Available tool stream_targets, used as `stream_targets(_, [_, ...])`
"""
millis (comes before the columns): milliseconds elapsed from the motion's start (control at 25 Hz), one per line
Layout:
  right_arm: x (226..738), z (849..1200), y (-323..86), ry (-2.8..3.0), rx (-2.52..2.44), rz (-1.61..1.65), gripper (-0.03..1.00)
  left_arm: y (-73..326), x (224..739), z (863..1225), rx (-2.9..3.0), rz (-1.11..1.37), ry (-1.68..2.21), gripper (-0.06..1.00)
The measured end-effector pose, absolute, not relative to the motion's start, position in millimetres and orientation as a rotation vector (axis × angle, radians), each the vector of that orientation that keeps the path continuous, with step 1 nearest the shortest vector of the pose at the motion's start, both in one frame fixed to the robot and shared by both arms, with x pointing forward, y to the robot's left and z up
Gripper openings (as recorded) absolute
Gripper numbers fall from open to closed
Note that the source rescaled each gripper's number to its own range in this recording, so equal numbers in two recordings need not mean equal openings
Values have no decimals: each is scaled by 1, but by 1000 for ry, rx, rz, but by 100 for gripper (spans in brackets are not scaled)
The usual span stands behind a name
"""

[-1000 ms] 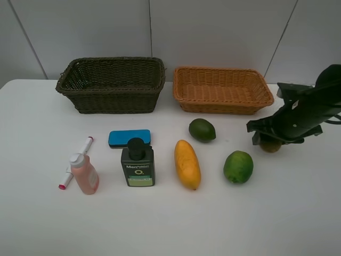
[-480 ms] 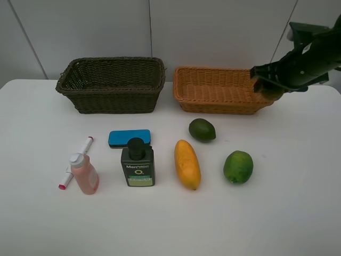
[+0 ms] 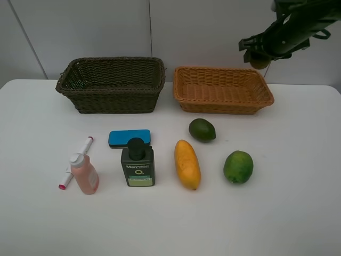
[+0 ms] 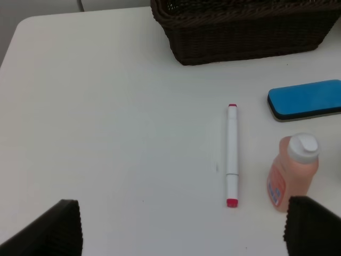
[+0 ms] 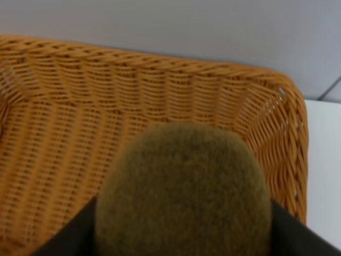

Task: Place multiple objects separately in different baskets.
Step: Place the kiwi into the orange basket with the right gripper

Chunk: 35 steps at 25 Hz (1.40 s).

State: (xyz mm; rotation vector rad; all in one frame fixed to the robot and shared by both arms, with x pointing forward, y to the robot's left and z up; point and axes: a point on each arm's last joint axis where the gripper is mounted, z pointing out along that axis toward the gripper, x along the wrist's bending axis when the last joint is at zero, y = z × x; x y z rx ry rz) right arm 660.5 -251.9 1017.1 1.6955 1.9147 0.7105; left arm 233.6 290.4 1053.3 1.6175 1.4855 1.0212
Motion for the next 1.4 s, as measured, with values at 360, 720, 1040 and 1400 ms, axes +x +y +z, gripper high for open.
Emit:
stream_targets(360, [700,975,-247,1957,1707,665,0,290,234,1053,1618,1021,1486,100])
stream_targets(720, [706,937,-247,2015,1733,600,0,290,234,1053,1618,1021,1486,100])
stream_targets(1040, [708,930,-247,2016,1735,599,0,290,234,1053,1618,1021,1486,100])
stream_targets(1400, [709,932,-246,2006,1755,617,92,290,234,1053,1618,1021,1486,100])
